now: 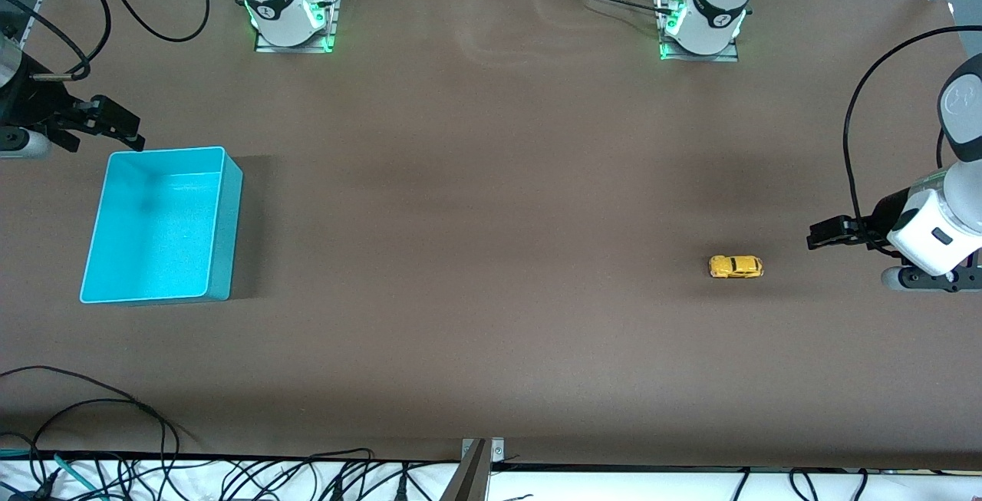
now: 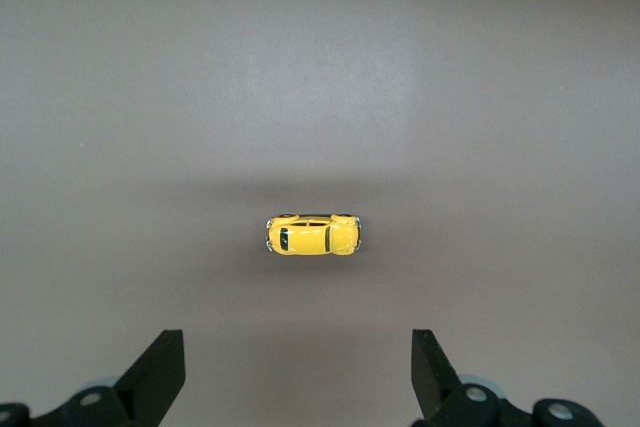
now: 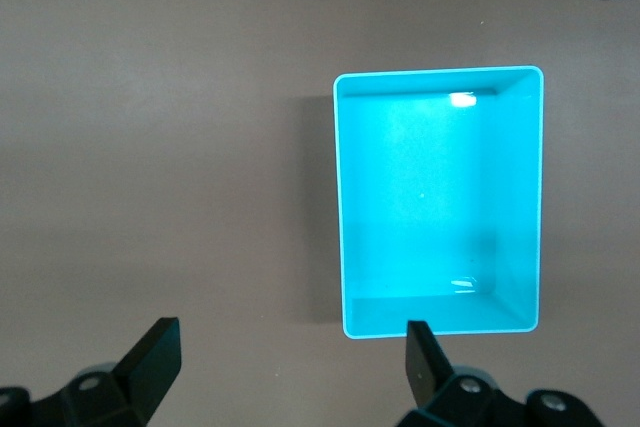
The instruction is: Wind up and store yellow beetle car
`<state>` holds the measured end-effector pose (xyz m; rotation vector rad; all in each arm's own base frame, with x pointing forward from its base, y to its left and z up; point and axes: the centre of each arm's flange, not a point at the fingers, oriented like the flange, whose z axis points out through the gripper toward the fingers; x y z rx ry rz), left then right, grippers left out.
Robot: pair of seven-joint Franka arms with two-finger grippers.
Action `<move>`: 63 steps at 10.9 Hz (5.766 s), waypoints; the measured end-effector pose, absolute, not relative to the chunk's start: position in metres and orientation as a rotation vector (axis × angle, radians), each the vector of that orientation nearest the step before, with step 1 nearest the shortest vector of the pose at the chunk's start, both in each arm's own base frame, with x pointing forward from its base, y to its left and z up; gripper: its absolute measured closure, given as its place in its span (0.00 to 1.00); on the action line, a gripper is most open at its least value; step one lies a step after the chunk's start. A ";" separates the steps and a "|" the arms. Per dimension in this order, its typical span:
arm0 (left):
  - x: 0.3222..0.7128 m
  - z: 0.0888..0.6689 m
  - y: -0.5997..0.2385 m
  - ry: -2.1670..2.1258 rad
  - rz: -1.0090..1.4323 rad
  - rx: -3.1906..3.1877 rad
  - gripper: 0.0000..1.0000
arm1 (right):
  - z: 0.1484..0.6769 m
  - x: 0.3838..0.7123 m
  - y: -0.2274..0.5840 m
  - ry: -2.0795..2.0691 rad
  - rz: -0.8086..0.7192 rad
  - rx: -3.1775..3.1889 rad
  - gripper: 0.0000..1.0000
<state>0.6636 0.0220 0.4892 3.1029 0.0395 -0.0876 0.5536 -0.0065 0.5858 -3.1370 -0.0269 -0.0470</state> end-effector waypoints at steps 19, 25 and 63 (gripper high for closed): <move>0.656 0.483 0.026 0.203 -0.186 3.097 0.00 | 0.591 0.556 -0.017 0.002 -0.064 -3.137 0.00; 0.656 0.481 0.026 0.291 -0.201 3.092 0.00 | 0.587 0.557 -0.016 0.000 -0.053 -3.137 0.00; 0.640 0.203 0.008 2.314 -0.076 2.230 0.00 | 0.587 0.558 -0.015 -0.004 -0.053 -3.137 0.00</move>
